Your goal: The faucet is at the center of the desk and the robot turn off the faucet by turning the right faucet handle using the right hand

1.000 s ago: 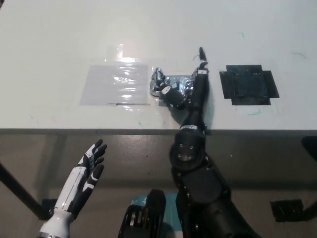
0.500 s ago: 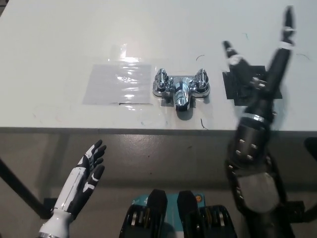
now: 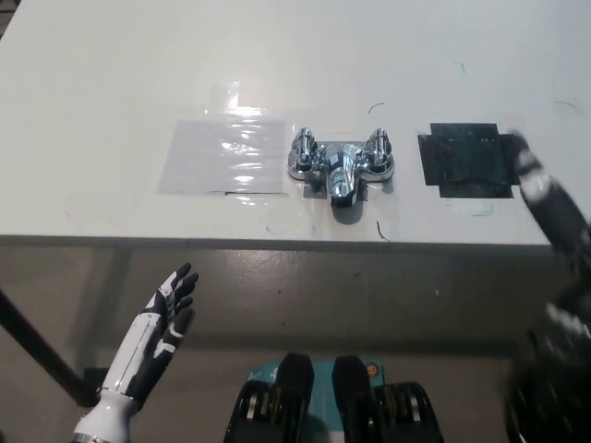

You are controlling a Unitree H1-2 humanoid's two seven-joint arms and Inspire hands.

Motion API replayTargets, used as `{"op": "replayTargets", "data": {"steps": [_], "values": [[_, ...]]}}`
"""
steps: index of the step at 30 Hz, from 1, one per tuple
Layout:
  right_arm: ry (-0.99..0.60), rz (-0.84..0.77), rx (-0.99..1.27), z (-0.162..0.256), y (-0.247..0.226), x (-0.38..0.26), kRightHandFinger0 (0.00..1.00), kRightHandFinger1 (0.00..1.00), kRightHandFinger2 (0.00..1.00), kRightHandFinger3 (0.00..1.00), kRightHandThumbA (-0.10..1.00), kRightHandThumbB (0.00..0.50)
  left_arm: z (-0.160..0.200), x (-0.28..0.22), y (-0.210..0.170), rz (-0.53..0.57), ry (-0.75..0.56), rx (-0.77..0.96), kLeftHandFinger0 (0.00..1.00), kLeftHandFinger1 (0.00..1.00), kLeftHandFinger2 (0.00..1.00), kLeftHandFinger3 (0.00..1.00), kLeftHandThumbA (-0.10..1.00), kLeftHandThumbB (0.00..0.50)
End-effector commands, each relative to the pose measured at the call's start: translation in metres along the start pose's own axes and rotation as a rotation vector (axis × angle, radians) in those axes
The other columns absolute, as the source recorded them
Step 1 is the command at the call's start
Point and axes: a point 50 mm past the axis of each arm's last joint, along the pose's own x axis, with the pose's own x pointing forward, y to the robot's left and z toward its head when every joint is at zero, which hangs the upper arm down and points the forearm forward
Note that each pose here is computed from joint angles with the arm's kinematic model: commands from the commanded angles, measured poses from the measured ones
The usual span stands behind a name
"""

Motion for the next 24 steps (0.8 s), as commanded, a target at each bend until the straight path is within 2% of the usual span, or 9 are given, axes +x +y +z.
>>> {"op": "replayTargets", "data": {"steps": [1,2,3,4,5,9,10,16,24], "values": [[-0.128,0.316,0.009,0.022,-0.023,-0.048,1.0,1.0,1.0,1.0,1.0,0.272,0.019,0.009,0.011,-0.019,-0.105,0.008,1.0,1.0,1.0,1.0,0.94,0.257],[-0.082,0.335,0.0,0.01,-0.025,-0.059,1.0,1.0,1.0,1.0,1.0,0.275,0.018,0.009,0.013,-0.016,-0.11,0.005,1.0,1.0,1.0,1.0,0.95,0.263],[-0.07,0.343,0.001,0.008,-0.026,-0.062,1.0,1.0,1.0,1.0,1.0,0.225,0.018,0.008,0.013,-0.015,-0.111,0.003,1.0,1.0,1.0,1.0,0.99,0.269],[-0.016,0.364,-0.013,-0.006,-0.029,-0.073,1.0,1.0,1.0,1.0,1.0,0.286,0.017,0.007,0.013,-0.012,-0.107,-0.006,1.0,1.0,1.0,1.0,0.99,0.289],[0.05,0.378,-0.028,-0.02,-0.033,-0.086,1.0,1.0,1.0,1.0,1.0,0.295,0.016,0.007,0.014,-0.007,-0.104,-0.02,1.0,1.0,1.0,1.0,1.0,0.315],[0.195,0.406,-0.069,-0.049,-0.04,-0.112,1.0,1.0,1.0,1.0,1.0,0.253,0.015,0.007,0.015,0.011,-0.099,-0.045,1.0,1.0,1.0,1.0,1.0,0.351],[0.24,0.409,-0.044,-0.056,-0.039,-0.119,1.0,1.0,1.0,1.0,1.0,0.217,0.015,0.007,0.015,0.013,-0.101,-0.046,1.0,1.0,1.0,1.0,1.0,0.349],[0.381,0.431,0.051,-0.076,-0.035,-0.14,1.0,1.0,1.0,1.0,1.0,0.246,0.012,0.005,0.015,0.027,-0.118,-0.079,1.0,1.0,1.0,1.0,1.0,0.295],[0.481,0.449,0.09,-0.093,-0.033,-0.152,1.0,1.0,1.0,1.0,1.0,0.245,0.012,0.006,0.019,0.038,-0.116,-0.081,1.0,1.0,1.0,1.0,1.0,0.276]]}}
